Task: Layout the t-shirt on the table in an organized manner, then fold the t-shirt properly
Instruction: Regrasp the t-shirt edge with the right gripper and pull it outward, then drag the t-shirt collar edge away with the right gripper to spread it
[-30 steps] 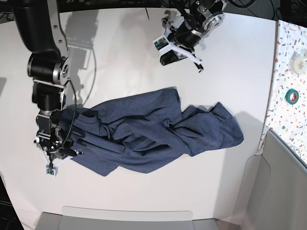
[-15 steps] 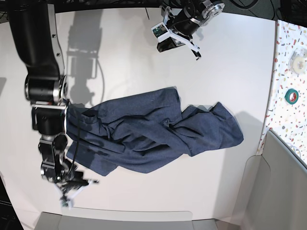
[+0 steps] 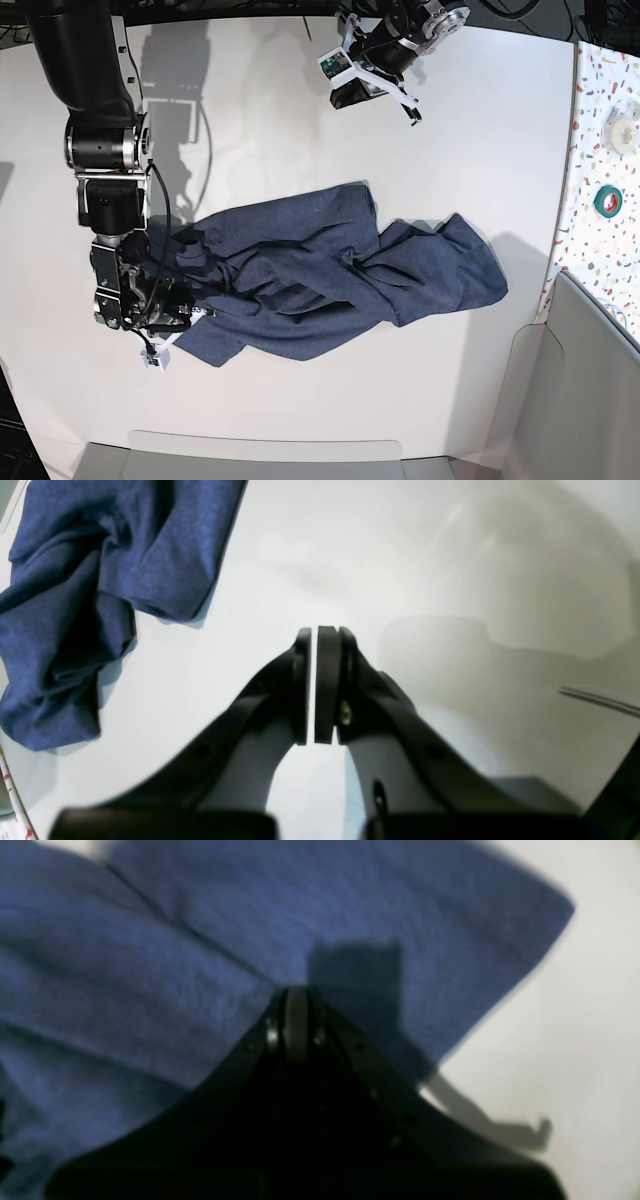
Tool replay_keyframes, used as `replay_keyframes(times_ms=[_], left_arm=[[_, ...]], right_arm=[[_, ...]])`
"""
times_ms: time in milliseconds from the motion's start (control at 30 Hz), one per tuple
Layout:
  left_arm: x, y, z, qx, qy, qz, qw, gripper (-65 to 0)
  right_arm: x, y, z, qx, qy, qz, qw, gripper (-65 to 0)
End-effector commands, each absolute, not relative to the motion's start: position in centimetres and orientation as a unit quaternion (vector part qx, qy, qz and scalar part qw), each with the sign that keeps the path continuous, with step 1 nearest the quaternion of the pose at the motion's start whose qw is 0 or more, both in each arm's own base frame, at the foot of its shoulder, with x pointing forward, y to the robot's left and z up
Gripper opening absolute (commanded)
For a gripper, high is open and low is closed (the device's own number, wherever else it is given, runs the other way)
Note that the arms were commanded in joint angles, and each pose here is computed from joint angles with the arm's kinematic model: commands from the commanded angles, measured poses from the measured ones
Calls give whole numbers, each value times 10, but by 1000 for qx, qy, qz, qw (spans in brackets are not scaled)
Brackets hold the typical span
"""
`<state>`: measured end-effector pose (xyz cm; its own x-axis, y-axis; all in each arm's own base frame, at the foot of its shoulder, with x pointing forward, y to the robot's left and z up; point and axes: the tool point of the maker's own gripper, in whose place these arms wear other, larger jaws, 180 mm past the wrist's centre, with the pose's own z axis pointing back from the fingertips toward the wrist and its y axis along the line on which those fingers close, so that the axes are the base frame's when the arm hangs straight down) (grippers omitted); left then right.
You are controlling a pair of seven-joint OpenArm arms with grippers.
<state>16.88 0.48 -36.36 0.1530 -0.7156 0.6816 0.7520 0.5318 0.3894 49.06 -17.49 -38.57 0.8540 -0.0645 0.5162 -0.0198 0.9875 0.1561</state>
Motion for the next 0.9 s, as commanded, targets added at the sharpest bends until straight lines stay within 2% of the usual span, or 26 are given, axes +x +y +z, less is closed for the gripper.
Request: replay_keyframes(times_ms=[0,233,367,500,600,733,867], left_arm=[[173,6,-355,-20,-451,-475,755,-650],[180,21,-356,0,-450,-467,761,-650],[170,25,-362,-3,-436,-475,765,-650],[167,23,-363,-6,-434,-476,765,-650],[160,21,-365,-13,-428,-474,769,-650],[160,19,-365,-16,-430,-474,769,-650],[160,19,-362,-16,-434,-472,767,-650]], right_arm=[[498,-190,-376,47,-275,-10,960,-650],[491,-234,-394,3,-284,-25,959,-650],[510,-267,-371,-79,-321,18,944,-650],[536,-304,-328,-185,-377,53,906,-650],[557,-315,-290,-252,-429,80,864,-650],[581,-293,-257,-266,-487,118,823,-650],[597,-265,-234,-243,-521,113,810,-650]])
